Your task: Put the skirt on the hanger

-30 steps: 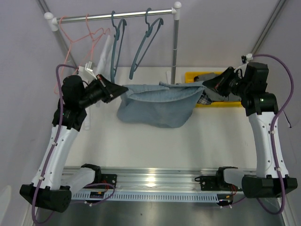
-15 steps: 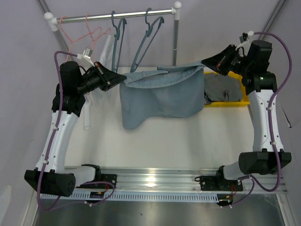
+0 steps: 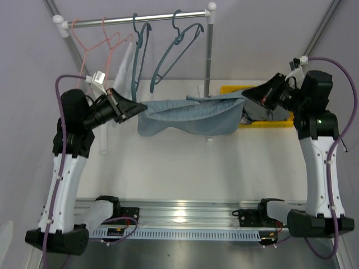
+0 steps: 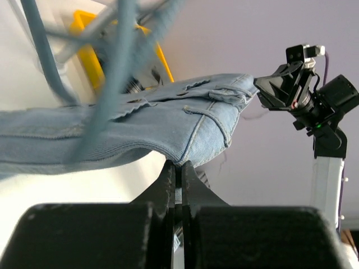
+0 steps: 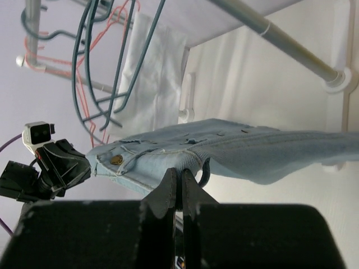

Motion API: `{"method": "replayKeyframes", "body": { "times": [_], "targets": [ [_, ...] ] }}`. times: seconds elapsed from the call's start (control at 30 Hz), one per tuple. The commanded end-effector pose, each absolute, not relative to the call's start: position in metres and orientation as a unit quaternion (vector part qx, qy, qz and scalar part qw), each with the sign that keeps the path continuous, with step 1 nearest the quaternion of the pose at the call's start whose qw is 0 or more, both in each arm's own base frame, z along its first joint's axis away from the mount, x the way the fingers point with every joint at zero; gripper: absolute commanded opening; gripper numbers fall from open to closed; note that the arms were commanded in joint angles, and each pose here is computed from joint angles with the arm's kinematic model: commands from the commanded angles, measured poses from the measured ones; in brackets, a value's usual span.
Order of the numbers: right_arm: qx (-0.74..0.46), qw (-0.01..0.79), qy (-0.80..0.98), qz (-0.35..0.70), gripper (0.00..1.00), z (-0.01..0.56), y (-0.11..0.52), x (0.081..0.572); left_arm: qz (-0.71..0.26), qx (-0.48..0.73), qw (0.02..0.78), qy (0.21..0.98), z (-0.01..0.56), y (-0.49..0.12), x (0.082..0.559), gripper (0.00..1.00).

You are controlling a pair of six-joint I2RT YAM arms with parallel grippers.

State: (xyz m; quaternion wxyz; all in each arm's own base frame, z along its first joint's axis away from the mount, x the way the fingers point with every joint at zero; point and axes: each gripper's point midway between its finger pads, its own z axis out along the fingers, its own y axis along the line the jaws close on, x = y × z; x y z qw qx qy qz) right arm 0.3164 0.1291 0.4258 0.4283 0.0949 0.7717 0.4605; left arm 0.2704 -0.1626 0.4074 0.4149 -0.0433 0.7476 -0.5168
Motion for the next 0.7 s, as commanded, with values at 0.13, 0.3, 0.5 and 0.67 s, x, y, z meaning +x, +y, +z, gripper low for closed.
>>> {"method": "replayKeyframes", "body": {
  "times": [0.13,0.3,0.5,0.67],
  "targets": [
    [0.103,0.537,0.743,0.386,0.00,0.459,0.099,0.243,-0.514,-0.020,0.466,0.720,0.420,-0.159,0.196,0.00],
    [0.112,0.538,0.740,0.389,0.00,0.473,0.098,0.249,-0.496,-0.057,0.489,0.716,0.435,-0.149,0.197,0.00],
    [0.124,0.489,0.758,0.412,0.00,0.425,0.103,0.315,-0.498,-0.110,0.454,0.731,0.385,-0.152,0.252,0.00],
    [0.153,0.421,0.792,0.414,0.00,0.346,0.104,0.376,-0.487,-0.132,0.405,0.762,0.318,-0.161,0.313,0.00]
  ]
}}
